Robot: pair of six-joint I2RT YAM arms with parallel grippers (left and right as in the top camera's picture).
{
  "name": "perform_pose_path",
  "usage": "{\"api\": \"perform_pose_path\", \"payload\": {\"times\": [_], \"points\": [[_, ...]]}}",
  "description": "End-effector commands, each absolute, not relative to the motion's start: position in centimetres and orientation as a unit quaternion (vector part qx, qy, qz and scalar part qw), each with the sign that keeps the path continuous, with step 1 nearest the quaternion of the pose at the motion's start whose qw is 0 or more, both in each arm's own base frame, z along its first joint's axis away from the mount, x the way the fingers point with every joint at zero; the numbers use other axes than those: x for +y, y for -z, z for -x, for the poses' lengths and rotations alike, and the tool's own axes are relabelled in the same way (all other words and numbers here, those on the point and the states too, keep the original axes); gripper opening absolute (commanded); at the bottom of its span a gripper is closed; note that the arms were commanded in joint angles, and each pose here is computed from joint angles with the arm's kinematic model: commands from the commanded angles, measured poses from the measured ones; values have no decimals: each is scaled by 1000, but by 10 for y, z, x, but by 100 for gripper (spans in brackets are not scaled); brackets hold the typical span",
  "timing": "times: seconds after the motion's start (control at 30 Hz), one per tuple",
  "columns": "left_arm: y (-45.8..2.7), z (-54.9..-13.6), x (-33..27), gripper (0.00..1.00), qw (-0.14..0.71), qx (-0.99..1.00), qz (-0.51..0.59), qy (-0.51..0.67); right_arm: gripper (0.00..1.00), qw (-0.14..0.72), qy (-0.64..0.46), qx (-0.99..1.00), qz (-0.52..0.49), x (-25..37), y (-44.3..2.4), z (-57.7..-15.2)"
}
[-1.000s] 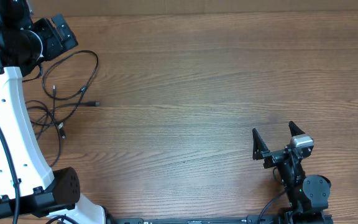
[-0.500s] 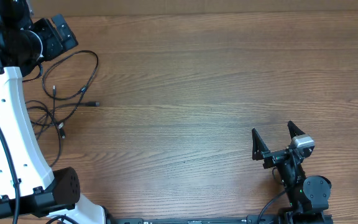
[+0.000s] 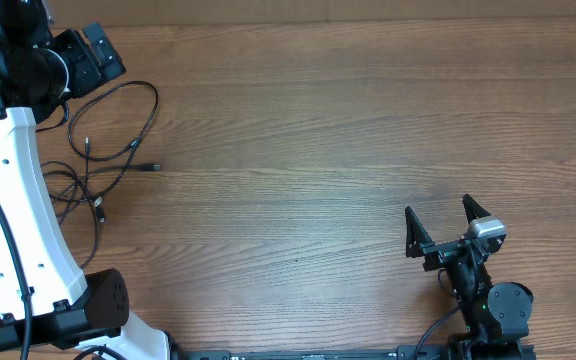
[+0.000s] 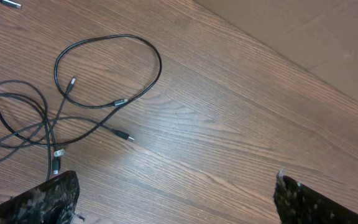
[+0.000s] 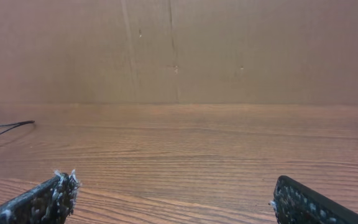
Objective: Untangle cables
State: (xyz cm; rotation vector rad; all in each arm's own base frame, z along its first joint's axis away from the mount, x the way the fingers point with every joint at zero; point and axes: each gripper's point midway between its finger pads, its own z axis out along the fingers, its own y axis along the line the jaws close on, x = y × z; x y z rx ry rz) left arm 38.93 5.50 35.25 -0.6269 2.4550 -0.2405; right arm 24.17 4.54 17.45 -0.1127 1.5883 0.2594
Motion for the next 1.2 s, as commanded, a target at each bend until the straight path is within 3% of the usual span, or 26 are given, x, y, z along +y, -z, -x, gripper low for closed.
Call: {"api": "perform_pose_path", "payload": {"times": [0.0,0.33,0.63,1.17], "points": [[-352,-392,54,100,293,921,240,96,100,694,-121,708,51,47,-174,-241],[-368,-371,57,100,323,916,235,48,100,694,-121,708,51,47,-174,-241],[-369,-349,22,100,439,881,149,92,100,694,-121,708,51,47,-174,-241],[-237,-270,-24,100,625,776,-15,77,100,694,-121,708,51,47,-174,-241]]}}
